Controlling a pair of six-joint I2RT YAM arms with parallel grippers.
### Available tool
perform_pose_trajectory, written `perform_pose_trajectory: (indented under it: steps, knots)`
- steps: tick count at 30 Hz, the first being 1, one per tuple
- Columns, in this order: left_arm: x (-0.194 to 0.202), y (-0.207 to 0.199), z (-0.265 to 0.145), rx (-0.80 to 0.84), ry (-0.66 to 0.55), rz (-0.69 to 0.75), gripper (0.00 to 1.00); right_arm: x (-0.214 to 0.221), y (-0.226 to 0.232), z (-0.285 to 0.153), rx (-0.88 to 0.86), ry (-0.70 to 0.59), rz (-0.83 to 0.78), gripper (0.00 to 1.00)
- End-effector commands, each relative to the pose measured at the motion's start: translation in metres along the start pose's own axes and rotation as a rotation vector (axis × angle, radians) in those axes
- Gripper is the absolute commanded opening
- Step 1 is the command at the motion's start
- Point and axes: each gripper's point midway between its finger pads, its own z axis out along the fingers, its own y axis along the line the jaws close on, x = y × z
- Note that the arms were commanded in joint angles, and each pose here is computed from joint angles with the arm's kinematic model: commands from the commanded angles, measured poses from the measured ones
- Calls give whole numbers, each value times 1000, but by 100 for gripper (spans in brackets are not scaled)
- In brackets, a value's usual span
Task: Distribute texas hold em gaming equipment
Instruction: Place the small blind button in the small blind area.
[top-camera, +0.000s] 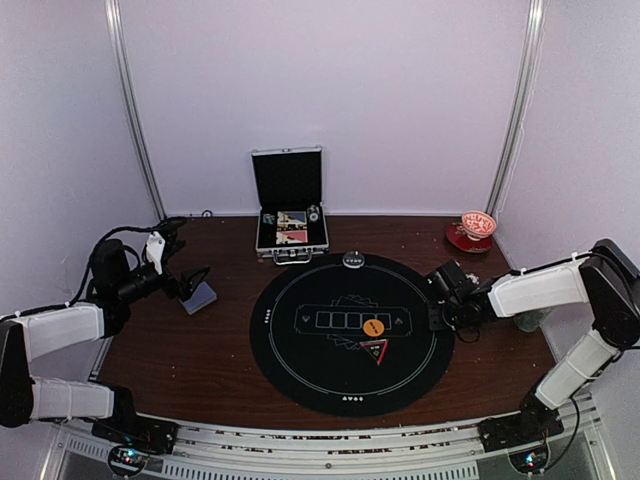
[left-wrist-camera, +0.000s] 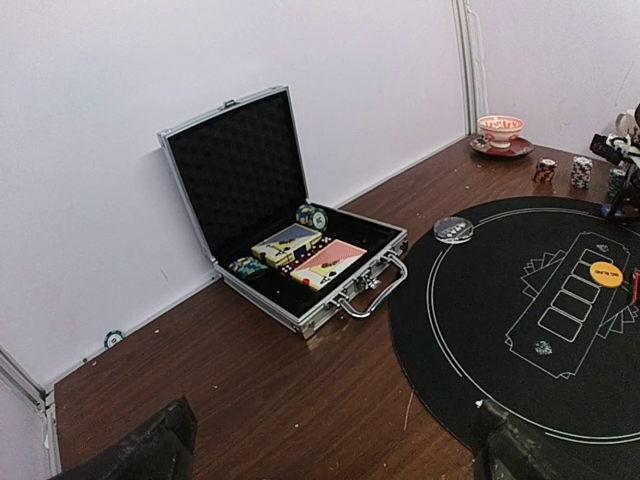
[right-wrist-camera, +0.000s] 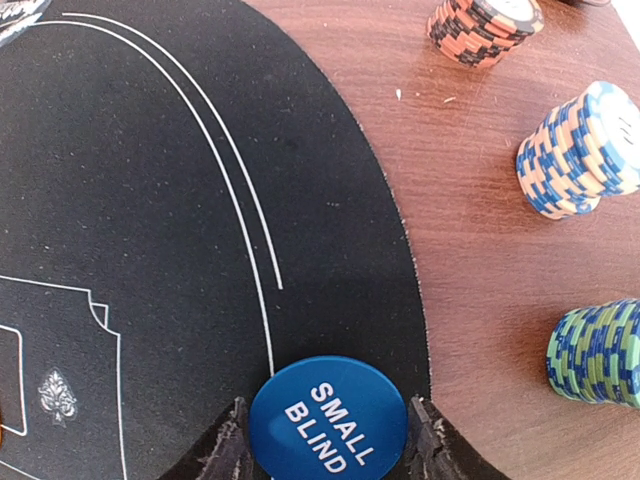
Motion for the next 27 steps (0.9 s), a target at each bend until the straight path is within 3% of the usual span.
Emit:
perform_pose_trajectory:
  steps: [1,7,18,22,27]
  knots:
    - [-12,4,-1,-15,-48,35,98,5,-10,4,45,7,18,52]
    - [-12,5,0,-17,-46,34,98,4,-12,3,54,2,24,55]
    - [-12,4,0,-16,-46,34,98,5,-13,4,63,8,16,71]
    - [-11,5,0,-17,-43,33,98,-9,-4,-8,35,-50,7,79]
    - [-12,6,0,-25,-43,35,98,-34,22,-37,-77,-134,22,82]
